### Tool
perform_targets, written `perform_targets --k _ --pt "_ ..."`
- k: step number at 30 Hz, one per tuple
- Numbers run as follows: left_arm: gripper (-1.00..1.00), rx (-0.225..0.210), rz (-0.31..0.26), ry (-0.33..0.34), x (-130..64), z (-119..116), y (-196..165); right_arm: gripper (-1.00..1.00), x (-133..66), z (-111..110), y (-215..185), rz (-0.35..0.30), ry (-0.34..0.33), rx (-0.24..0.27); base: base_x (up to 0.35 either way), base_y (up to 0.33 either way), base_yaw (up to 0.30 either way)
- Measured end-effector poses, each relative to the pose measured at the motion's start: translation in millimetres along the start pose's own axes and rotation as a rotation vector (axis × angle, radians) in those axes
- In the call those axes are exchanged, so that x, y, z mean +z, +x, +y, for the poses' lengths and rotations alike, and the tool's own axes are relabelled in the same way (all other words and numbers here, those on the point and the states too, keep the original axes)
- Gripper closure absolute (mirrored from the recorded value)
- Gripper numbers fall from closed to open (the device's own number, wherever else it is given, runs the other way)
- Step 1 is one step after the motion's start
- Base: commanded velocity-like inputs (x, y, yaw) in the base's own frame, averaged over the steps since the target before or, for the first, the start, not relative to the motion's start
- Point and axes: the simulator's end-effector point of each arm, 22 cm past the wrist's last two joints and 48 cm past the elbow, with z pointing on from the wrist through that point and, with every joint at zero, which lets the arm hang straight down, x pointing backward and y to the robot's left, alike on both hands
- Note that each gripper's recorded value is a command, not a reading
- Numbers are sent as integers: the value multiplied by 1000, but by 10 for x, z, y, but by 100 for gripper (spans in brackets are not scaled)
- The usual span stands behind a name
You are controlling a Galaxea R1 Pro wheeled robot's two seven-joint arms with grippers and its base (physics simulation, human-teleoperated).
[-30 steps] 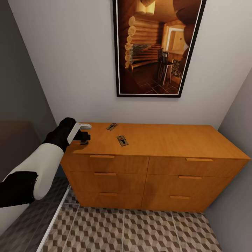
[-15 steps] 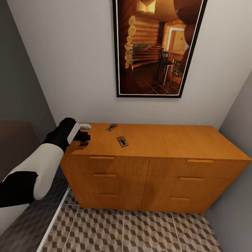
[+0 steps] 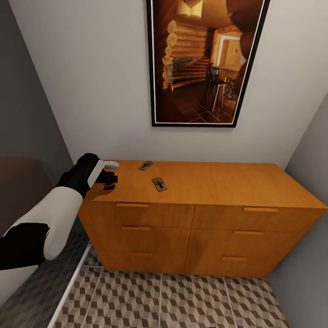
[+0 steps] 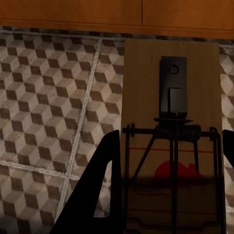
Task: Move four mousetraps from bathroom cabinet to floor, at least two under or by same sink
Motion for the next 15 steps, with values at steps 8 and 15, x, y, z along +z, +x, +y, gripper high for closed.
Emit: perform_targets --k 8,15 --pt "-100 1 3 0 8 -6 11 100 1 0 1 0 0 0 0 0 0" --pt "-100 10 21 13 56 -118 78 100 0 4 15 4 -1 0 0 0 0"
